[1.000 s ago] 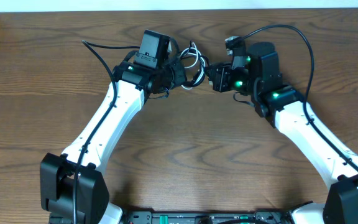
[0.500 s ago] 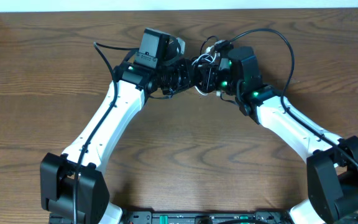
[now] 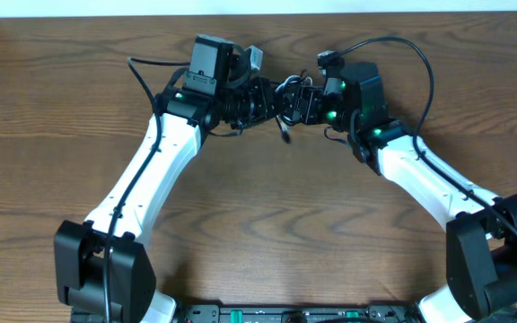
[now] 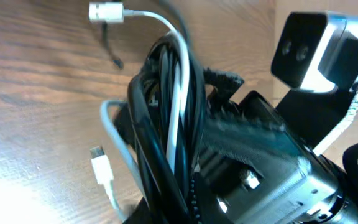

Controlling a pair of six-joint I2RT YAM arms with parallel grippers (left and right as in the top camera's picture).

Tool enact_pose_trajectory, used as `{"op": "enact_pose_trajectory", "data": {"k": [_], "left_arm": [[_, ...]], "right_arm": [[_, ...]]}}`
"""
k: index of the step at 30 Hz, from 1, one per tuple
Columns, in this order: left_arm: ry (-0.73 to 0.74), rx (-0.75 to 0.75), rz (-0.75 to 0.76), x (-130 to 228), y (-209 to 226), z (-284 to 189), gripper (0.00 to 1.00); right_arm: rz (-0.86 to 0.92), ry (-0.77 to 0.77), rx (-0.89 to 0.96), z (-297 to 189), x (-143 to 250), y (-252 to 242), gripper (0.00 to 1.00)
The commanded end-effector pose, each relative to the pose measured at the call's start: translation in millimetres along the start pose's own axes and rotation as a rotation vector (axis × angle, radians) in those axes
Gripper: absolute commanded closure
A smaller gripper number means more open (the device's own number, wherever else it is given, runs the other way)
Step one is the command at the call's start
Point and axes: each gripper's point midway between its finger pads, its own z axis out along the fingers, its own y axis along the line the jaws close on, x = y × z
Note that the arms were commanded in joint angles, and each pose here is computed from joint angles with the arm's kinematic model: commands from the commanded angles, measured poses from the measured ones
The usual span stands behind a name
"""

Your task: Untangle cables

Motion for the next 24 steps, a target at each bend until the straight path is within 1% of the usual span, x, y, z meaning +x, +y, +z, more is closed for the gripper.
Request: {"op": "enact_pose_trajectory", "data": {"k": [1, 4, 8, 12, 17, 19, 24], "left_arm": [[0.007, 0.045, 0.075, 2, -16, -5, 0.93], [-0.010, 0.015, 0.091, -3, -7, -8, 0.93], [-0.029, -0.047, 0.098, -7, 8, -11, 0.92], [-0.034, -0.055, 0.160, -10, 12, -15, 0.93], [-0.030, -0.062, 0.182, -10, 17, -18, 0.93], [-0.022, -0.048, 0.178, -10, 17, -19, 0.92], [0.018, 0.065, 0.163, -6, 5, -27, 0.92]], "right_arm": [[0.011, 0.028, -0.099, -12, -5, 15, 0.24], [0.025, 0.010, -0.122, -32, -18, 20, 0.23], [0.030, -0.003, -0.111, -49, -26, 23, 0.23], [0.007, -0.013, -0.085, -66, -30, 22, 0.25], [-0.040, -0.011, -0.018, -74, -30, 6, 0.28], [-0.059, 0.003, 0.049, -75, -25, -9, 0.30], [-0.159, 0.088, 0.176, -78, -4, -37, 0.44]]}}
